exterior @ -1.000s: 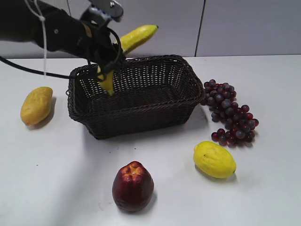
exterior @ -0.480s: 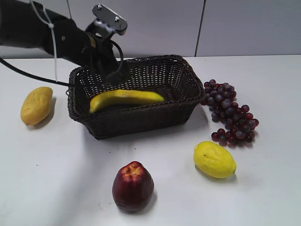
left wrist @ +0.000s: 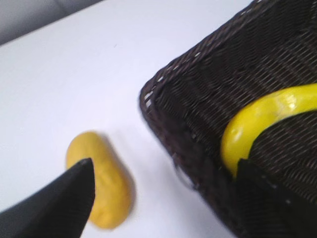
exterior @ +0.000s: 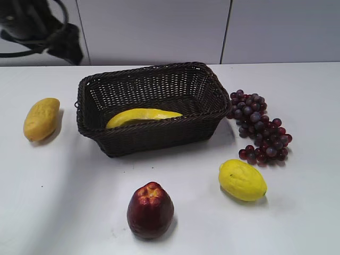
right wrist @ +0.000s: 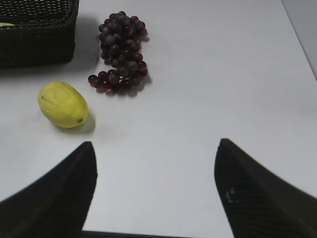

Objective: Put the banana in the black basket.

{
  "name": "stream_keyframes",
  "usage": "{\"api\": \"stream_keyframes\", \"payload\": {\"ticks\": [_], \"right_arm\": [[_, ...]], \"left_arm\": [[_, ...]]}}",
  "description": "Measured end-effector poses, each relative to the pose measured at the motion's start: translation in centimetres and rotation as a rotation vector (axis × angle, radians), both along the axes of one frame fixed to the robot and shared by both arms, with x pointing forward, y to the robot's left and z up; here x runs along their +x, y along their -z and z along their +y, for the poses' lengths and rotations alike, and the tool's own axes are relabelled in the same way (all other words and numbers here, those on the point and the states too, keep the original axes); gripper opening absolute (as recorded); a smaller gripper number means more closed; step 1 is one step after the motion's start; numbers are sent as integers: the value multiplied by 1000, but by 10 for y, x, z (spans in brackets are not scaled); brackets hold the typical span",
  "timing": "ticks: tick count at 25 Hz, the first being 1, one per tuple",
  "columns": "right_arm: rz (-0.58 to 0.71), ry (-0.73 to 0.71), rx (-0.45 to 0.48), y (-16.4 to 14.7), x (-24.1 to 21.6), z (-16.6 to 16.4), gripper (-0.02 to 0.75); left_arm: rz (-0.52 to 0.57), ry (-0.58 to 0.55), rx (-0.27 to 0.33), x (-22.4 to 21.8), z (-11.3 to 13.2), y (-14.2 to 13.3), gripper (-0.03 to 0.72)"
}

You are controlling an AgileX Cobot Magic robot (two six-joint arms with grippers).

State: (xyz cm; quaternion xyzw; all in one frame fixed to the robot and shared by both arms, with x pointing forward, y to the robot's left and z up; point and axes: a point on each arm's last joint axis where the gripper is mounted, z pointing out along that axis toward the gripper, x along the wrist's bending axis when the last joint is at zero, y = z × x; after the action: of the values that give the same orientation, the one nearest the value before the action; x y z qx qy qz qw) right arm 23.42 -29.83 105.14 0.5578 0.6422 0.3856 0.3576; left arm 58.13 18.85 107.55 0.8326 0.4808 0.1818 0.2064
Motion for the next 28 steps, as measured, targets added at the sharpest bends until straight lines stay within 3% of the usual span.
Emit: {"api": "stream_keyframes", "payload": {"ticks": [6,11,16,21,24,28], "right_arm": [[0,0,0,0,0,0,591],[0,0,0,0,0,0,591],[0,0,0,0,0,0,591],[0,0,0,0,0,0,591],[0,0,0,0,0,0,591],[0,0,0,0,0,0,591]], "left_arm": [[155,-227,16,-21,77,-21,652],[229,-340,-21,-42,110,-35,609],[137,-358,-53,-70,113,-65,585],[36,-352,-82,-127,111,-86,582],[-1,-352,-89,-168,110,-83,582],[-34,-352,-98,-223,109,-59,582]]}}
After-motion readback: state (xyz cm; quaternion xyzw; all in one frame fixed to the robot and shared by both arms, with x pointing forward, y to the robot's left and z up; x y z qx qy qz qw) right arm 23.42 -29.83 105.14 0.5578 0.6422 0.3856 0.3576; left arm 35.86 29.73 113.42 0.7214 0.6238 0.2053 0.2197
